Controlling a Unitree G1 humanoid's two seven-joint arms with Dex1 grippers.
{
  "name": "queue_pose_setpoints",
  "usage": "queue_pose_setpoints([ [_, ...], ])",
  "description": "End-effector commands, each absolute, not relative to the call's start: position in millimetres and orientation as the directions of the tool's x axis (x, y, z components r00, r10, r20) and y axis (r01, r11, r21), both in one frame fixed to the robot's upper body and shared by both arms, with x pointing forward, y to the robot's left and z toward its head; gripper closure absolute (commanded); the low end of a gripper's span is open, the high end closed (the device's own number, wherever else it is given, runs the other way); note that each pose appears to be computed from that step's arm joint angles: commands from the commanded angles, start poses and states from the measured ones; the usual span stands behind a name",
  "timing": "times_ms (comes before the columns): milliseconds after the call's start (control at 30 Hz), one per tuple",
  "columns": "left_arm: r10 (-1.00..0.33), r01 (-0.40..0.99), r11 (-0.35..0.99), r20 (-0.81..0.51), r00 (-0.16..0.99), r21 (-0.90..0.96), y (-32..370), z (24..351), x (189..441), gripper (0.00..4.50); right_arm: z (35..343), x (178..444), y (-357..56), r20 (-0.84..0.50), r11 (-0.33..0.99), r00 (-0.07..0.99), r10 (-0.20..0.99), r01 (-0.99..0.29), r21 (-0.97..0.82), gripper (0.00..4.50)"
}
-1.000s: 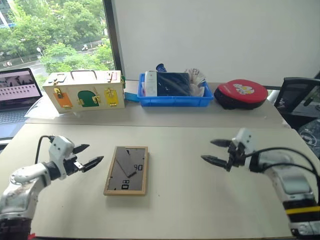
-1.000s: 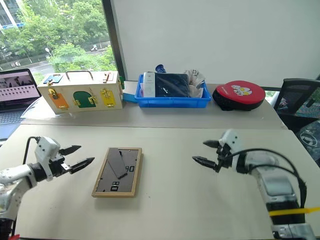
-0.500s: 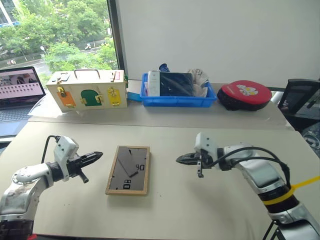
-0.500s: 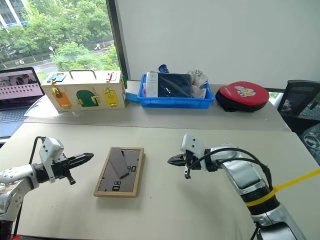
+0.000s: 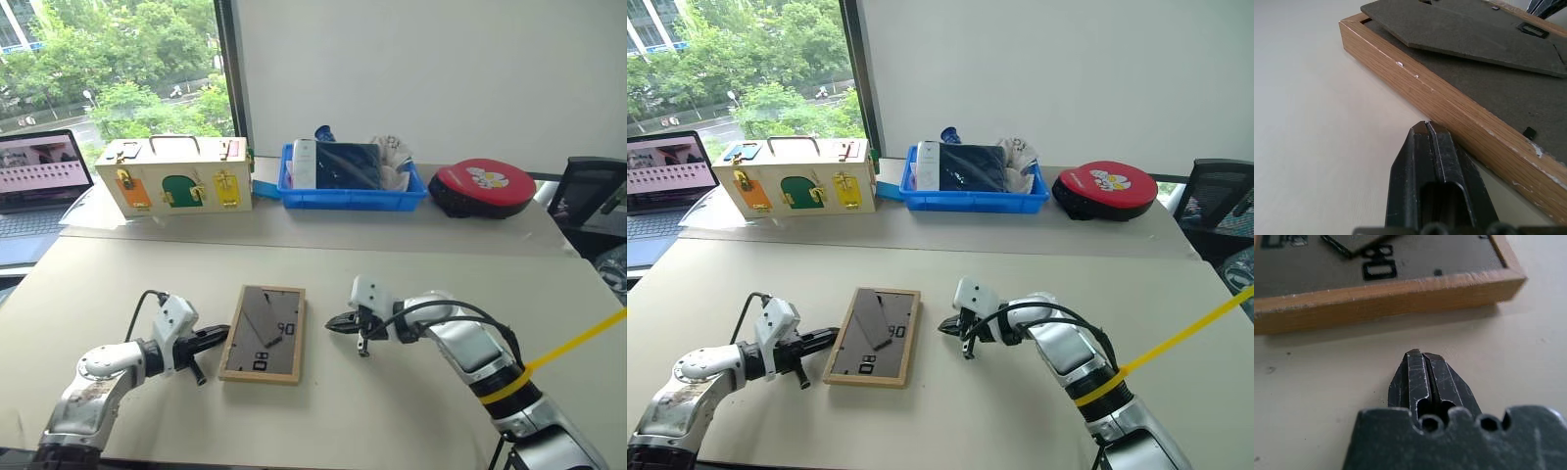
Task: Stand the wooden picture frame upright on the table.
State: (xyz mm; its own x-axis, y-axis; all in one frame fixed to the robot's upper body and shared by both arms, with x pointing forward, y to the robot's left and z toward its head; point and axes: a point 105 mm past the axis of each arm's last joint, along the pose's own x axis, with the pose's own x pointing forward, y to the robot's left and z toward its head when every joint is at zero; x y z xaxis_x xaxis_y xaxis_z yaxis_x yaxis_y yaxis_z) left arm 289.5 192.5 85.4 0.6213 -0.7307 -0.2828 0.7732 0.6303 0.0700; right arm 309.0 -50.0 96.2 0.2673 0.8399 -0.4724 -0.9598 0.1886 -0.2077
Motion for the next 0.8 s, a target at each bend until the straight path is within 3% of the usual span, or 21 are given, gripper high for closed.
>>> queue_pose_setpoints([
  [33,-0.832,0.872,0.488,-0.292,0.472,0.02,142.9,72.6,270.9,4.5,99.5,305.9,-56.8,-0.474,0.215,0.287,0.833,-0.956,-0.201,4.49],
  [200,-0.867,0.901,0.433,-0.288,0.407,-0.031,117.4,65.7,257.9,4.5,93.7,301.7,-81.3,-0.502,0.27,0.321,0.803,-0.947,-0.174,4.49],
  [500,-0.857,0.907,0.422,-0.33,0.395,-0.01,122.1,60.5,264.2,4.5,87.1,293.4,-118.7,-0.548,0.359,0.379,0.746,-0.921,-0.148,4.49],
  [800,-0.913,0.97,0.243,-0.341,0.223,-0.017,88.7,52.8,274.0,4.5,84.9,287.1,-136.6,-0.578,0.433,0.425,0.697,-0.892,-0.132,4.49],
])
